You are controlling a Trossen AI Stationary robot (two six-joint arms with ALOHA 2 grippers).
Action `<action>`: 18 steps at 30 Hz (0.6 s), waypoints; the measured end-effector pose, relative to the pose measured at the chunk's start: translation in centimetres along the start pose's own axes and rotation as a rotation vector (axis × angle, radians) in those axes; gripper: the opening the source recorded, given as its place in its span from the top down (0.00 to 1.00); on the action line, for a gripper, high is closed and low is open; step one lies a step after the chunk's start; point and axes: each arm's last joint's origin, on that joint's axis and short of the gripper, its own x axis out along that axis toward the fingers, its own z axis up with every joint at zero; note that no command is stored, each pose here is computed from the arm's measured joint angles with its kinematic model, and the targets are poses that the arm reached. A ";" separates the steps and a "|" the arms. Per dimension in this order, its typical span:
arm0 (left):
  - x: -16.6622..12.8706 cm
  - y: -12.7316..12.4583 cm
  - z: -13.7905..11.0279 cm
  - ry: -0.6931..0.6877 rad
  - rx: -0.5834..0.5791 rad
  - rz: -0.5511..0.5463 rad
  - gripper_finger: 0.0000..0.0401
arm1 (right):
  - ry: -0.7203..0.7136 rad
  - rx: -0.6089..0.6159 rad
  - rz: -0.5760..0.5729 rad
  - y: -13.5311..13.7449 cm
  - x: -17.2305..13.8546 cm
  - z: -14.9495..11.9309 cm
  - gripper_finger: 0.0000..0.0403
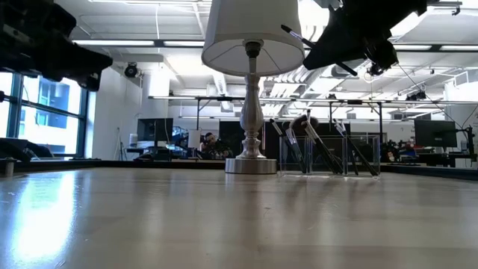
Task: Put items in baskets/containers
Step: Put the lash brush into the transparent organizer
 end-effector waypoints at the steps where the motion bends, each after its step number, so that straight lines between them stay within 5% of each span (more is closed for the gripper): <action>1: 0.0 0.0 0.0 0.000 0.006 -0.004 1.00 | 0.002 -0.004 -0.002 0.0 0.0 0.0 0.98; 11: 0.2 0.0 -0.4 0.007 0.054 -0.013 1.00 | 0.043 -0.087 -0.134 -2.0 0.4 -0.8 0.98; 14: 0.2 0.0 -0.4 0.008 0.054 0.005 1.00 | 0.016 -0.030 -0.149 -3.9 0.6 -1.8 0.98; 18: 0.2 0.0 -0.4 0.005 0.054 0.011 1.00 | -0.107 0.106 -0.027 -6.7 0.2 -2.8 0.98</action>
